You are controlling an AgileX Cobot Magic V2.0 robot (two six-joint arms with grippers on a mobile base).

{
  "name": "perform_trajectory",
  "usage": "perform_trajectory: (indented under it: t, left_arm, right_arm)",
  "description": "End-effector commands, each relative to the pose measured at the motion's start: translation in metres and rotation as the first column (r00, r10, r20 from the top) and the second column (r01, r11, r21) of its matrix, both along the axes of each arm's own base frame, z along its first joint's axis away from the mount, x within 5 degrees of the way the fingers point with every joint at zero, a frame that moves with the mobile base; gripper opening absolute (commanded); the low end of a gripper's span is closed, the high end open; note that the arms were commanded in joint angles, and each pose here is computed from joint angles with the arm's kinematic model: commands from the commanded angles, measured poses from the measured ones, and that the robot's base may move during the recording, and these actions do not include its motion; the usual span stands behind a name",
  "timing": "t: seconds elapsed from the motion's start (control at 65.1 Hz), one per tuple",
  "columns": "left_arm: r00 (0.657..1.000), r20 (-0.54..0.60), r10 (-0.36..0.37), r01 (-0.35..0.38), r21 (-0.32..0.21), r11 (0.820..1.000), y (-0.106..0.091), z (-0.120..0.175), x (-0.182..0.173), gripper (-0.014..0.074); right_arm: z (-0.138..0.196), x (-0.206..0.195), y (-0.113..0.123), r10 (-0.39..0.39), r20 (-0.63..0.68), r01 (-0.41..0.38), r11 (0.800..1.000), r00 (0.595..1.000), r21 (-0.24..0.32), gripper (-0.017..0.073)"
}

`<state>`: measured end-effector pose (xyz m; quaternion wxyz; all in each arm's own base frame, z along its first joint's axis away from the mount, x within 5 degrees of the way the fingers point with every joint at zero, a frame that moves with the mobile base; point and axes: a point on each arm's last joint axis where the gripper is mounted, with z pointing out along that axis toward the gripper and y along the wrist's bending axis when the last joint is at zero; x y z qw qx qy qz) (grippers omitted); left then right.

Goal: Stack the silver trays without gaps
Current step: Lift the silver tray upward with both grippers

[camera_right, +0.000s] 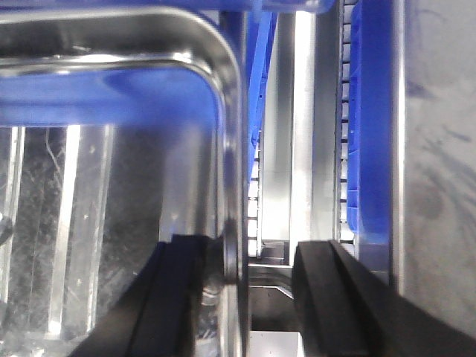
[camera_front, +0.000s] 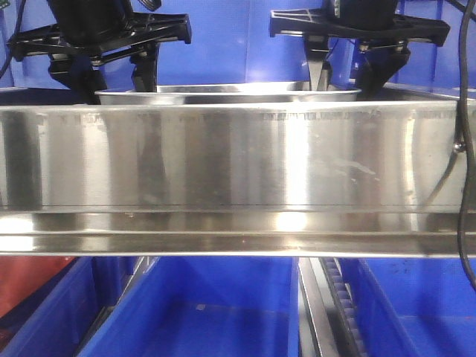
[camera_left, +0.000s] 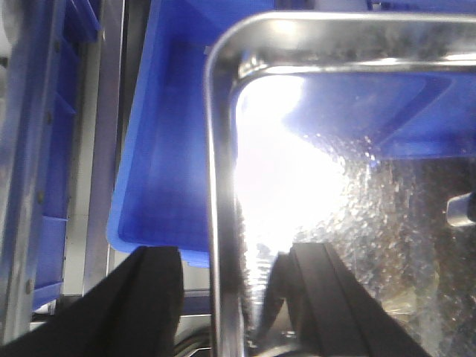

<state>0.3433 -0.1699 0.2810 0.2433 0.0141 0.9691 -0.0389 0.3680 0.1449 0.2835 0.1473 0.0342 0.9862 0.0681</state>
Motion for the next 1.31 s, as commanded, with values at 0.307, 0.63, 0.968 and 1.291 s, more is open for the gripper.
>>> perform_trajectory:
  t: [0.307, 0.63, 0.968, 1.291]
  left_arm:
    - [1.000, -0.015, 0.011, -0.011, -0.008, 1.000, -0.001, 0.000, -0.001, 0.0095]
    - [1.000, -0.015, 0.011, -0.011, -0.006, 1.000, -0.001, 0.001, 0.000, -0.0016]
    - [0.999, 0.034, 0.017, -0.017, -0.013, 1.000, 0.000, 0.047, -0.012, -0.0016]
    - [0.965, 0.260, 0.036, -0.016, -0.079, 0.997, 0.010, 0.125, -0.061, -0.0016]
  right_arm:
    - [0.001, 0.001, -0.001, 0.005, 0.011, -0.005, 1.000, 1.000, -0.007, 0.0153]
    - [0.006, 0.002, 0.000, 0.005, 0.025, -0.005, 1.000, 1.000, -0.001, -0.0066]
    - [0.070, -0.014, -0.005, 0.003, 0.172, -0.010, 0.999, 0.985, 0.038, -0.0066]
    - [0.135, -0.065, -0.005, 0.020, 0.371, -0.029, 0.999, 0.929, 0.019, -0.0066]
